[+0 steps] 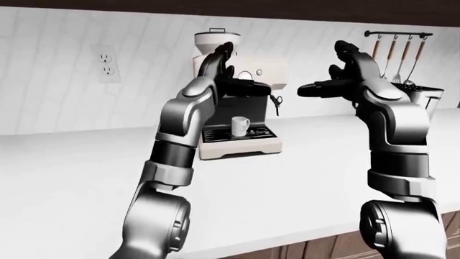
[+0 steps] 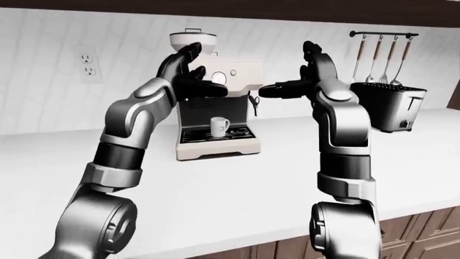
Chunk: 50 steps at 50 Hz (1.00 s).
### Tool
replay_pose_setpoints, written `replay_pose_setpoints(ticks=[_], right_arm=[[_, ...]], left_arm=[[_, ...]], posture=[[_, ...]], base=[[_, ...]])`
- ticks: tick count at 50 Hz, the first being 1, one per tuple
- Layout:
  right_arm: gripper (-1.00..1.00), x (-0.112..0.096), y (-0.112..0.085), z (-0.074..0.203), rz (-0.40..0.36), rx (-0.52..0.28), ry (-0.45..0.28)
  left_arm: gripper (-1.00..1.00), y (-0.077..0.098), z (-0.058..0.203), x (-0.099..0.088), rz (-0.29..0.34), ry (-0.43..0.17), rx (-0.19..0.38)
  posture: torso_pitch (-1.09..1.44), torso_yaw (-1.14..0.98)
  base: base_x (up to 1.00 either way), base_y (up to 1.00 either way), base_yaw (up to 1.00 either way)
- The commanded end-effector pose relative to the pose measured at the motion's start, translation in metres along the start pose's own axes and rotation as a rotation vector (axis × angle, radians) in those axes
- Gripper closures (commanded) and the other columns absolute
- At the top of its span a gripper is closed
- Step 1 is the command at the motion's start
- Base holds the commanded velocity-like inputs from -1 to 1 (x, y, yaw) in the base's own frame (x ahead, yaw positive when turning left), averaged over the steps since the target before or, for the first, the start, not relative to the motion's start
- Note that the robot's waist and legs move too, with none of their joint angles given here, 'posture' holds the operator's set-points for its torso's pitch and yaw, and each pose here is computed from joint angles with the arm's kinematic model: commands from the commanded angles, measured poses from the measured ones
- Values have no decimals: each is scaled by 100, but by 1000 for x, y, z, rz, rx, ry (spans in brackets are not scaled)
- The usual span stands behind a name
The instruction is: Press the button on the coffee machine to serve coffee.
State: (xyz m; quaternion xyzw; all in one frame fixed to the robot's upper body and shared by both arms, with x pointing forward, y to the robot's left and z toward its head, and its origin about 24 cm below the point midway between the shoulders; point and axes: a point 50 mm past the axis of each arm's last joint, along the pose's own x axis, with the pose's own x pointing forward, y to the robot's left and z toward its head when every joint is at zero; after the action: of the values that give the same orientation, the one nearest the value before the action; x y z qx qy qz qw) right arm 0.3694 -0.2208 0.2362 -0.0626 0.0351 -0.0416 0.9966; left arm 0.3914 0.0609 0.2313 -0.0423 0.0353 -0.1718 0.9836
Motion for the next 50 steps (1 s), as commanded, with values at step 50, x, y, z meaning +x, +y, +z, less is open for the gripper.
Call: replay_pose_setpoints(ticks=[50], right_arm=[[-100,-2,0,14,-7,3,-85]], left_arm=[[-100,6,12,20,23,-78,-16]], posture=[[-64,0]], base=[[0,0,0]])
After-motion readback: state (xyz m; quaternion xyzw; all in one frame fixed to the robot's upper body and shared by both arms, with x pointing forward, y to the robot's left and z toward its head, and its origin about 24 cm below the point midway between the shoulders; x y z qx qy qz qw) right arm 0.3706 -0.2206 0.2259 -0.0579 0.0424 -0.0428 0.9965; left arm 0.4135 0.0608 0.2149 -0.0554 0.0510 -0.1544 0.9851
